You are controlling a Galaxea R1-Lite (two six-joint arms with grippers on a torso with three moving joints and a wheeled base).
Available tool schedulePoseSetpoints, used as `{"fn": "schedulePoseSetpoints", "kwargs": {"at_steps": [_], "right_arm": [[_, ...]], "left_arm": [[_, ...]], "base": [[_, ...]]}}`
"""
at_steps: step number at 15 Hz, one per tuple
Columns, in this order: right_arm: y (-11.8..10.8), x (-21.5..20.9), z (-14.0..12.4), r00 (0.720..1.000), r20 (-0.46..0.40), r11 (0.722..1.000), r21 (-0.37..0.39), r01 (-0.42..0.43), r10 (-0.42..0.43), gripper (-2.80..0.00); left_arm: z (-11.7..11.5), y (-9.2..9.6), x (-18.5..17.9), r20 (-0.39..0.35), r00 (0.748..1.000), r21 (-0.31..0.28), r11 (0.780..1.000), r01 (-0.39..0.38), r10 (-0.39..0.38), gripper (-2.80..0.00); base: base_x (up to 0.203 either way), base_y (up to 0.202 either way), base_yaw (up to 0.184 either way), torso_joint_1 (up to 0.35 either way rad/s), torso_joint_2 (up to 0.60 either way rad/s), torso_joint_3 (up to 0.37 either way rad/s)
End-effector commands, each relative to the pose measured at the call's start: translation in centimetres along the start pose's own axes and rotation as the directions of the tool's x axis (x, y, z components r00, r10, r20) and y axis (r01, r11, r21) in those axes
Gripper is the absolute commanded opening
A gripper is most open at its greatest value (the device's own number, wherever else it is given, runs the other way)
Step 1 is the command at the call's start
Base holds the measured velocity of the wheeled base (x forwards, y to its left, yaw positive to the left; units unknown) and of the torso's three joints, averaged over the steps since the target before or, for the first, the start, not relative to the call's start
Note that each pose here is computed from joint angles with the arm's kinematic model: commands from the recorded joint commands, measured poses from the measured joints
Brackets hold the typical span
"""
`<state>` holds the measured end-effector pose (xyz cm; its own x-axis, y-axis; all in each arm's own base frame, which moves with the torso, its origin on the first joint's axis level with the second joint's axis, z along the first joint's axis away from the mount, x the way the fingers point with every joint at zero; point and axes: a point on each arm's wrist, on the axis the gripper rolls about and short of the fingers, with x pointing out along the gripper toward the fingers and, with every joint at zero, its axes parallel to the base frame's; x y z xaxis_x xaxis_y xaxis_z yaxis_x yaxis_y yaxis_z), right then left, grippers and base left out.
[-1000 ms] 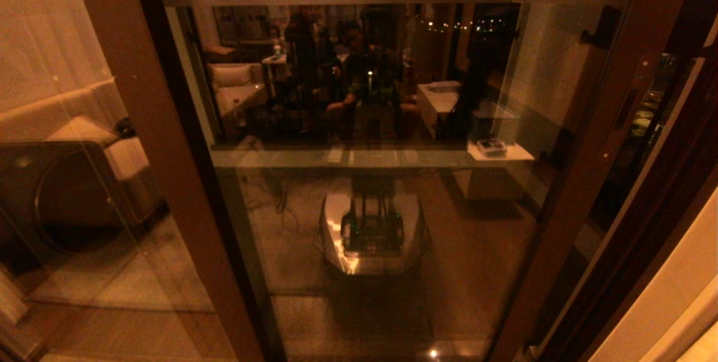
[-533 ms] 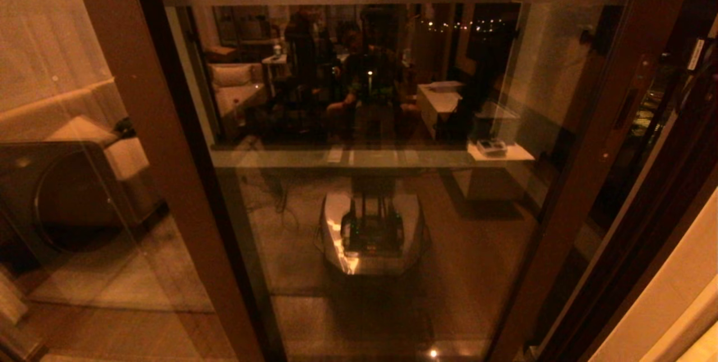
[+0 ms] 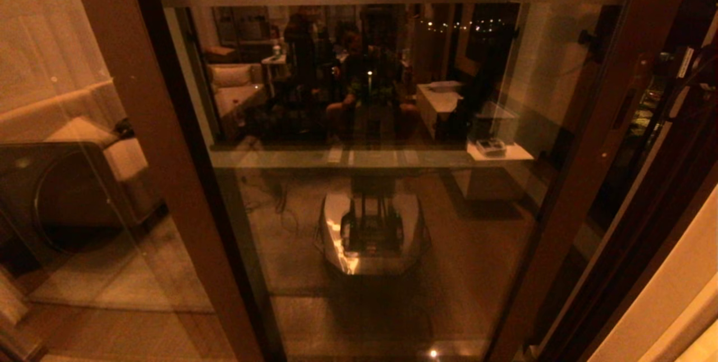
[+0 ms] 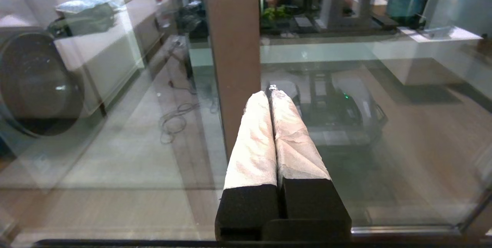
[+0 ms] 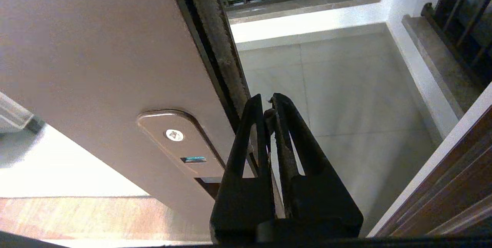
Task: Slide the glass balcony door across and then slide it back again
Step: Open the slid door
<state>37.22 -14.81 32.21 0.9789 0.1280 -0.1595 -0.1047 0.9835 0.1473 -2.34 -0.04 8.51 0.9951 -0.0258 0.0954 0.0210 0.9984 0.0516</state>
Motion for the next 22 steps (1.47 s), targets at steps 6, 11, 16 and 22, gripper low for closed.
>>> {"fn": "schedulePoseSetpoints", "kwargs": {"at_steps": [6, 11, 16, 22], "right_arm": [[2.0, 0.8, 0.0, 0.998, -0.007, 0.998, -0.009, -0.055, 0.055, -2.8], [2.6, 1.1, -0.3, 0.997, -0.02, 0.998, -0.004, -0.068, 0.068, -2.8], [4.3, 1.2, -0.6, 0.994, -0.044, 0.994, -0.001, -0.105, 0.105, -2.8], [6.1, 1.8, -1.2, 0.994, -0.063, 0.996, -0.006, -0.091, 0.09, -2.8]], "left_arm": [[-1.0, 0.0, 0.2, -0.035, 0.999, 0.0, 1.0, 0.002, -0.002, -2.8], [-1.0, 0.0, 0.2, -0.034, 0.999, 0.0, 1.0, 0.002, -0.002, -2.8], [-1.0, 0.0, 0.2, -0.035, 0.999, 0.0, 1.0, 0.002, -0.002, -2.8], [-1.0, 0.0, 0.2, -0.036, 0.999, 0.0, 1.0, 0.002, -0.002, -2.8]], "base": [[0.0, 0.0, 0.0, 0.0, 0.0, 0.0], [0.0, 0.0, 0.0, 0.0, 0.0, 0.0], [0.0, 0.0, 0.0, 0.0, 0.0, 0.0], [0.0, 0.0, 0.0, 0.0, 0.0, 0.0]]}}
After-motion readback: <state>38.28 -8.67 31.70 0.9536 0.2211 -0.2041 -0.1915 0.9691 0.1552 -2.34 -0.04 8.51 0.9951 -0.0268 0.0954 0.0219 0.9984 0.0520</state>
